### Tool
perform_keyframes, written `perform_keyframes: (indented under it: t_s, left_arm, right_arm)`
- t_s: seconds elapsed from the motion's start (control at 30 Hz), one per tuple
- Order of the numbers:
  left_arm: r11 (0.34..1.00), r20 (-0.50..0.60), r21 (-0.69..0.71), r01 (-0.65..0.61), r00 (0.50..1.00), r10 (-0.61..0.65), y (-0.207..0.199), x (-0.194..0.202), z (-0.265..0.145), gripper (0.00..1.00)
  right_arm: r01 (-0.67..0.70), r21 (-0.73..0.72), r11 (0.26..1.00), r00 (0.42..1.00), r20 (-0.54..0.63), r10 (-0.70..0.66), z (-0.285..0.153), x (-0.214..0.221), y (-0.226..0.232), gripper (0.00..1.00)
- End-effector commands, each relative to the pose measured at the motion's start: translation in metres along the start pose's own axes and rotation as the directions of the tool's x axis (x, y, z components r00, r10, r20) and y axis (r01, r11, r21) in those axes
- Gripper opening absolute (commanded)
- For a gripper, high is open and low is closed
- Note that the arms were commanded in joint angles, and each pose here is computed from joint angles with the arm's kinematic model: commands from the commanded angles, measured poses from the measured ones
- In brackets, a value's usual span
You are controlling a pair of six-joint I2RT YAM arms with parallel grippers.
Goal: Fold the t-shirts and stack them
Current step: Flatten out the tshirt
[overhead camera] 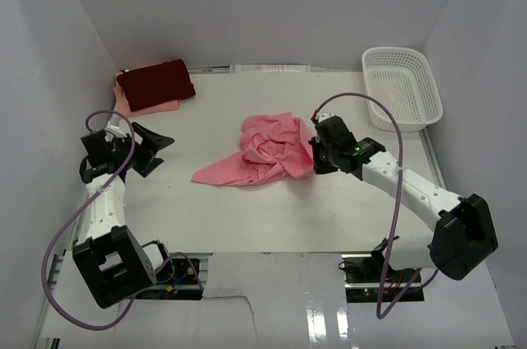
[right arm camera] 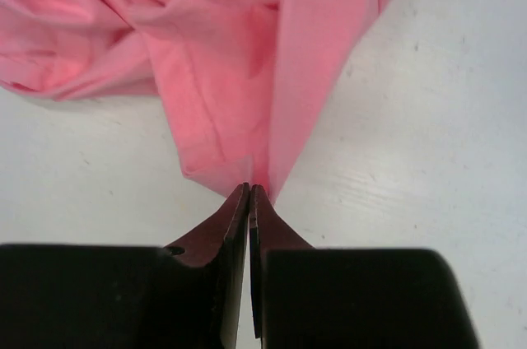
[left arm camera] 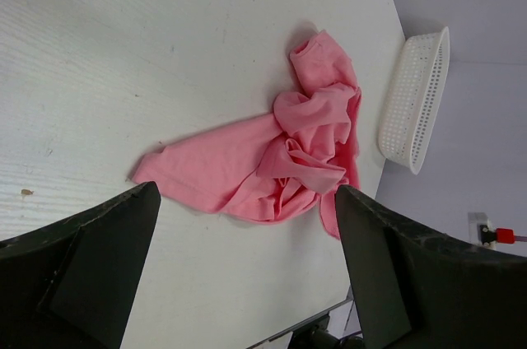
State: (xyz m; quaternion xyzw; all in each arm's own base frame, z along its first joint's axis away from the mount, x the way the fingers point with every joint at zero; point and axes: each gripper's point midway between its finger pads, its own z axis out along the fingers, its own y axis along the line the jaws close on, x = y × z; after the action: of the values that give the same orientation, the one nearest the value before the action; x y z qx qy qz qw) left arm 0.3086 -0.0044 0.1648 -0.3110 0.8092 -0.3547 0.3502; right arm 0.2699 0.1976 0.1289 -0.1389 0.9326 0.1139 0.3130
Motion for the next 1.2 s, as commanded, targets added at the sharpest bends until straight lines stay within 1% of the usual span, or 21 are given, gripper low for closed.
perform_keyframes:
  t_s: [0.0, 0.07, 0.23, 0.37, 0.43, 0.47, 0.5, 0.53, 0.67, 0.7, 0.8, 0.83, 0.87, 0.9, 0.97, 1.0, 1.03, 1.07, 1.1, 1.13, 1.17]
  left_arm:
    - [0.998, 0.034, 0.025, -0.051, 0.998, 0.05, -0.013, -0.007, -0.005, 0.98]
    - [0.998, 0.03, 0.032, -0.049, 0.998, 0.048, -0.014, -0.006, -0.005, 0.98]
    - [0.994, 0.008, 0.057, -0.092, 0.996, 0.092, -0.025, -0.001, -0.004, 0.98]
    - [0.982, -0.06, 0.039, -0.187, 0.98, 0.19, -0.042, 0.018, 0.013, 0.98]
    - [0.98, -0.092, 0.032, -0.194, 0.976, 0.196, -0.044, 0.026, 0.021, 0.98]
    - [0.978, -0.107, 0.039, -0.205, 0.972, 0.208, -0.05, 0.032, 0.025, 0.98]
    - [0.978, -0.111, 0.035, -0.207, 0.972, 0.209, -0.05, 0.033, 0.028, 0.98]
    - [0.98, -0.123, 0.034, -0.196, 0.972, 0.199, -0.051, 0.035, 0.032, 0.98]
    - [0.975, -0.155, 0.044, -0.217, 0.963, 0.221, -0.061, 0.045, 0.043, 0.98]
    - [0.974, -0.152, 0.043, -0.223, 0.962, 0.227, -0.063, 0.044, 0.045, 0.98]
    - [0.972, -0.173, 0.045, -0.229, 0.957, 0.234, -0.066, 0.049, 0.05, 0.98]
    - [0.97, -0.18, 0.045, -0.238, 0.953, 0.242, -0.068, 0.052, 0.053, 0.98]
    - [0.97, -0.188, 0.041, -0.239, 0.952, 0.243, -0.067, 0.054, 0.056, 0.98]
    - [0.97, -0.191, 0.04, -0.241, 0.951, 0.244, -0.067, 0.053, 0.059, 0.98]
    - [0.96, -0.233, 0.069, -0.271, 0.931, 0.279, -0.079, 0.07, 0.065, 0.98]
    - [0.958, -0.255, 0.071, -0.277, 0.924, 0.286, -0.079, 0.075, 0.071, 0.98]
    - [0.947, -0.272, 0.103, -0.305, 0.907, 0.322, -0.092, 0.084, 0.074, 0.98]
    - [0.94, -0.282, 0.114, -0.323, 0.896, 0.342, -0.097, 0.09, 0.078, 0.98]
    - [0.93, -0.31, 0.122, -0.346, 0.877, 0.366, -0.098, 0.098, 0.084, 0.98]
    - [0.912, -0.34, 0.156, -0.379, 0.847, 0.409, -0.108, 0.116, 0.087, 0.98]
    - [0.895, -0.325, 0.171, -0.412, 0.834, 0.446, -0.123, 0.115, 0.09, 0.98]
  right_arm:
    - [-0.008, 0.038, 0.999, 0.996, -0.091, 0.011, -0.001, 0.035, -0.015, 0.08]
    - [-0.019, 0.093, 0.995, 0.993, -0.111, 0.029, -0.006, 0.043, -0.031, 0.08]
    - [-0.045, 0.264, 0.963, 0.997, -0.049, 0.06, -0.027, 0.028, -0.082, 0.08]
    - [-0.028, 0.447, 0.894, 0.996, -0.065, 0.064, -0.053, 0.032, -0.123, 0.08]
    - [-0.038, 0.48, 0.876, 0.996, -0.05, 0.071, -0.058, 0.031, -0.13, 0.08]
    - [-0.059, 0.518, 0.853, 0.995, -0.036, 0.091, -0.061, 0.031, -0.137, 0.08]
    - [-0.059, 0.621, 0.782, 0.995, -0.024, 0.094, -0.074, 0.032, -0.156, 0.08]
    - [-0.073, 0.658, 0.75, 0.994, -0.01, 0.106, -0.08, 0.033, -0.164, 0.08]
    - [-0.171, 0.722, 0.671, 0.985, 0.103, 0.14, -0.106, 0.025, -0.18, 0.08]
    - [-0.226, 0.771, 0.595, 0.974, 0.171, 0.149, -0.126, 0.025, -0.19, 0.08]
    - [-0.315, 0.78, 0.54, 0.948, 0.289, 0.136, -0.154, 0.023, -0.199, 0.08]
    - [-0.308, 0.764, 0.567, 0.948, 0.293, 0.121, -0.152, 0.019, -0.197, 0.24]
    - [-0.289, 0.743, 0.604, 0.954, 0.278, 0.114, -0.148, 0.018, -0.192, 0.68]
    - [-0.244, 0.696, 0.676, 0.968, 0.22, 0.123, -0.133, 0.021, -0.182, 0.9]
    - [-0.206, 0.651, 0.731, 0.978, 0.14, 0.151, -0.113, 0.029, -0.17, 0.9]
    - [-0.212, 0.578, 0.788, 0.977, 0.116, 0.178, -0.101, 0.031, -0.156, 0.9]
    - [-0.182, 0.527, 0.83, 0.983, 0.103, 0.15, -0.093, 0.027, -0.147, 0.9]
    - [-0.204, 0.452, 0.868, 0.976, 0.162, 0.145, -0.083, 0.009, -0.136, 0.9]
    - [-0.194, 0.34, 0.92, 0.976, 0.16, 0.146, -0.073, 0.003, -0.116, 0.9]
    - [-0.196, 0.283, 0.939, 0.971, 0.192, 0.145, -0.067, -0.007, -0.107, 0.9]
    - [-0.208, 0.221, 0.953, 0.958, 0.241, 0.153, -0.058, -0.025, -0.097, 0.9]
